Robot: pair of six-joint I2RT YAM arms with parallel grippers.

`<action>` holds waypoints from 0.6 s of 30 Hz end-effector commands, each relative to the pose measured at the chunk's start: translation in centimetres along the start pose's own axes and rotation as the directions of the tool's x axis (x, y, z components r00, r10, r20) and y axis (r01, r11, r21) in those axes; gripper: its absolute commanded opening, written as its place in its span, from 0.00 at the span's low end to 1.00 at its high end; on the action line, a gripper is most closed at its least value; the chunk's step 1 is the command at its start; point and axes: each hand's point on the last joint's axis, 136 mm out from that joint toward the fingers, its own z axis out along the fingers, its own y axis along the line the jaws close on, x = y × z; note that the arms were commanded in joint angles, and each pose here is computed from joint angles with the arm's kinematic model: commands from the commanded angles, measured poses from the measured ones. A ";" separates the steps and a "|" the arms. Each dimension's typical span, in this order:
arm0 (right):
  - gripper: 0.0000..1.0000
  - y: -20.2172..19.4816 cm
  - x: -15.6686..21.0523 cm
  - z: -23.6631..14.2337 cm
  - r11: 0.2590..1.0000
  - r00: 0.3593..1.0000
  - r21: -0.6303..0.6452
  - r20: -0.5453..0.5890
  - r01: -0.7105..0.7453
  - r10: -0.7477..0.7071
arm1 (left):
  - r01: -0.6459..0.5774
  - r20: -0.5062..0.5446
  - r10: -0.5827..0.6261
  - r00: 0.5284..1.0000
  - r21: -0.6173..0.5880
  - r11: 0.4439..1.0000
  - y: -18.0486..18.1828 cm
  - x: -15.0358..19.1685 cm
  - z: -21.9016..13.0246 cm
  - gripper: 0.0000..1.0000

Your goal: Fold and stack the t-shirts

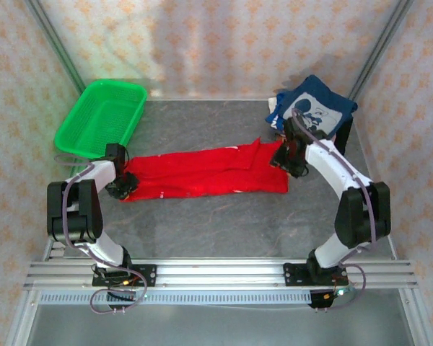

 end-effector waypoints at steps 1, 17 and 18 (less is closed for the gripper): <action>0.56 -0.4 -0.4 2.8 0.997 0.997 -0.017 0.037 -0.069 0.070 | -0.007 -0.011 0.007 1.000 -0.052 0.999 1.2 0.2 1.1 0.26; 0.01 -5.9 0.2 5.0 0.970 0.993 0.217 0.078 -0.107 0.092 | -0.025 -0.043 0.020 0.999 -0.113 0.993 3.6 1.6 1.8 0.26; 0.00 -6.4 0.5 4.6 0.967 0.994 0.237 0.075 -0.095 0.079 | -0.028 -0.050 0.022 0.999 -0.116 0.993 3.8 1.8 1.7 0.26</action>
